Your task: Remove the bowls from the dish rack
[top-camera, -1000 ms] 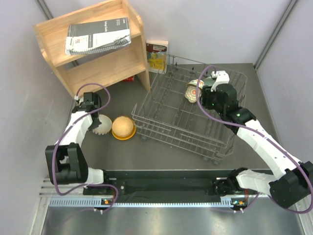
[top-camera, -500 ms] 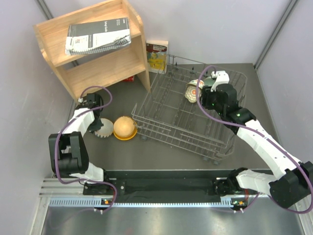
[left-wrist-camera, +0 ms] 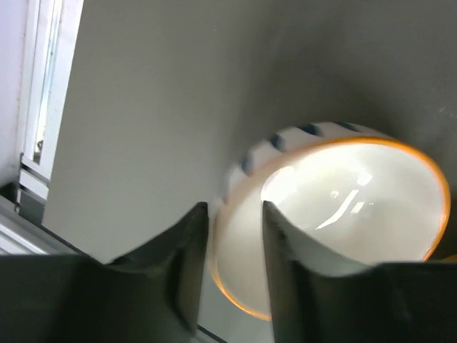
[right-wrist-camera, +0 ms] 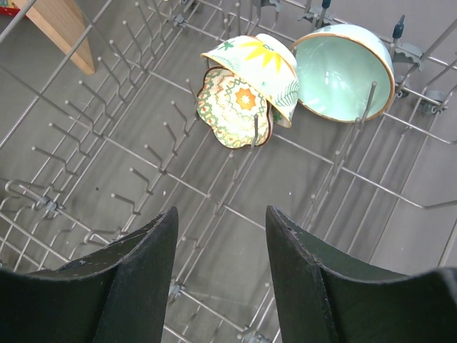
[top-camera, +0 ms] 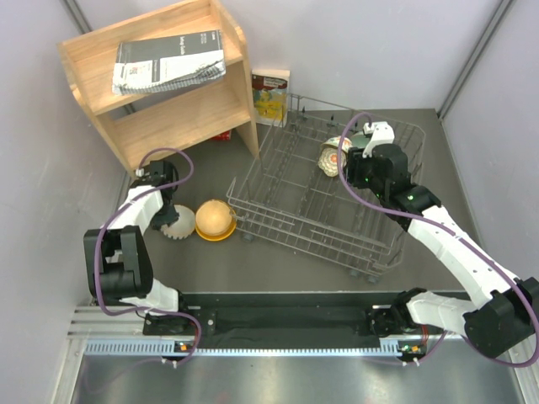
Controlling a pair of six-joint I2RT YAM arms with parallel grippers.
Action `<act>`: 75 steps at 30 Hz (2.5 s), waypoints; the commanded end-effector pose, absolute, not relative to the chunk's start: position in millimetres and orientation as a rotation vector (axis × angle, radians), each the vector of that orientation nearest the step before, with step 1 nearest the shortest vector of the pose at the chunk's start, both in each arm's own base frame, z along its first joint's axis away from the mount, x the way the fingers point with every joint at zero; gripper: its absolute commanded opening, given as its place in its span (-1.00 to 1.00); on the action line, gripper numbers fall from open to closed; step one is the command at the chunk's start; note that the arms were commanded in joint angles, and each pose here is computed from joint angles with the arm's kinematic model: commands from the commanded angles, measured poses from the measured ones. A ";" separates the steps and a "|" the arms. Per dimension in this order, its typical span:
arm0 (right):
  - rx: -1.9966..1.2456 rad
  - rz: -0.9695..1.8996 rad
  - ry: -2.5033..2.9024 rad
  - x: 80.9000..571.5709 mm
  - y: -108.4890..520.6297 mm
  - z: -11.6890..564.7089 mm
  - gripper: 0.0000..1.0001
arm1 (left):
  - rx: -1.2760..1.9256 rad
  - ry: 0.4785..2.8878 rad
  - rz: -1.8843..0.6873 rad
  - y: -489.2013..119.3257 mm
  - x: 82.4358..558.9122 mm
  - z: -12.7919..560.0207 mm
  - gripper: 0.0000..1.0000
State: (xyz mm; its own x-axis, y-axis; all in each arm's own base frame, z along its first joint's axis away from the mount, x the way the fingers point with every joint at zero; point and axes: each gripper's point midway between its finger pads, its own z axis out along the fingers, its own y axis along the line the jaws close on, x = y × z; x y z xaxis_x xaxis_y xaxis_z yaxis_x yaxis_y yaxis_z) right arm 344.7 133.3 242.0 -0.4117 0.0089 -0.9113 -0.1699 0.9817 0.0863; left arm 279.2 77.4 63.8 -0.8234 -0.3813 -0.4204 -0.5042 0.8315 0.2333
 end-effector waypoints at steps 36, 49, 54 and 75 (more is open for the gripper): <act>-0.176 -0.266 1.930 472.4 123.4 229.2 0.56 | -0.532 2.093 -0.314 -28.4 325.1 246.6 0.26; -0.285 -0.395 1.934 509.8 126.8 228.3 0.57 | -0.481 2.157 -0.337 -35.6 316.7 226.5 0.24; -0.309 -0.363 1.938 508.2 130.3 225.7 0.54 | -0.476 2.162 -0.310 -32.1 315.8 225.7 0.24; -0.331 -0.317 1.919 509.8 130.0 210.5 0.38 | -0.470 2.183 -0.317 -34.4 317.4 216.9 0.21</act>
